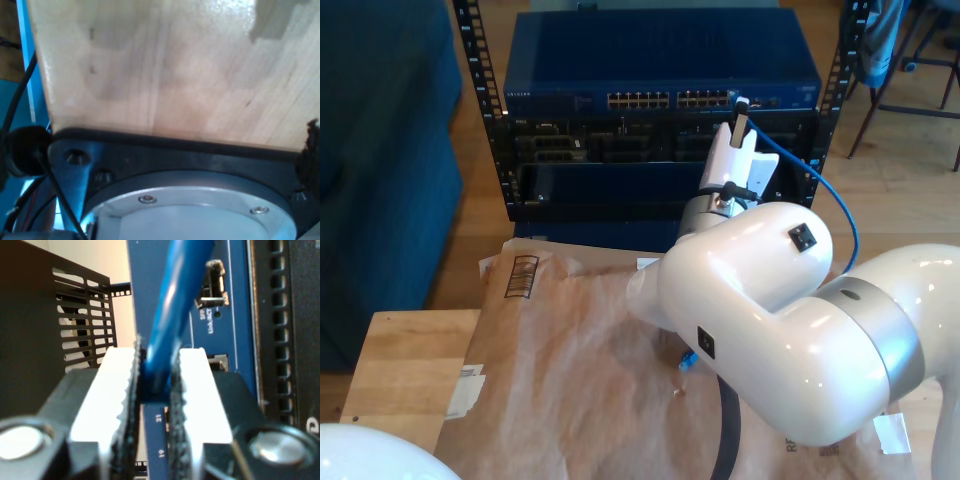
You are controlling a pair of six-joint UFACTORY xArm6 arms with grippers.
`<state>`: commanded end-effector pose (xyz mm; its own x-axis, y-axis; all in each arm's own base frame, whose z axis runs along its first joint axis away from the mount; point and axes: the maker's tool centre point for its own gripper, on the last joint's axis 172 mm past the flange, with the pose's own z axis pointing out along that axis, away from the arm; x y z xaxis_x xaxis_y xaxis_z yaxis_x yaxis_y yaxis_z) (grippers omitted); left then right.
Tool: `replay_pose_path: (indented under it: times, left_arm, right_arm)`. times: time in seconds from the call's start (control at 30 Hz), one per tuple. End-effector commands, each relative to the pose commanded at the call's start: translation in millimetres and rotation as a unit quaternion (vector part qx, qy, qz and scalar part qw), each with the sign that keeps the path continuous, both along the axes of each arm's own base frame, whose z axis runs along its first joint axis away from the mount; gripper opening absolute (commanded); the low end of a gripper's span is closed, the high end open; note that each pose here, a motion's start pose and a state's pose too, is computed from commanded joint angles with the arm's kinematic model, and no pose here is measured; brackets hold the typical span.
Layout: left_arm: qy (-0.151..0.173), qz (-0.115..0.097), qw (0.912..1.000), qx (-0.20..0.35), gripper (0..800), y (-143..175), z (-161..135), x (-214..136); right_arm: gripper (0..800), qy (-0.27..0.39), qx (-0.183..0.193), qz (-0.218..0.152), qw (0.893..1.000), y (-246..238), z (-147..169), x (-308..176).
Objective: Grab the cable and plug it in
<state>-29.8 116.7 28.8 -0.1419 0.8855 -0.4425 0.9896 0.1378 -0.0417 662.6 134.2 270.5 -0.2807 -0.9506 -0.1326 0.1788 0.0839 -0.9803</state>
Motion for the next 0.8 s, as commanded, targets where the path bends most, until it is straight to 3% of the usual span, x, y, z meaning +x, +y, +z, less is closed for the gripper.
replay_pose_path:
  times: [0.8]
  left_arm:
    - [0.0, 0.0, 1.0, 0.0, 799, 0.0, 0.0, 0.0]
  right_arm:
    - [0, 0.002, 0.001, -0.002, 1.0, -4.4, -0.9, 1.7]
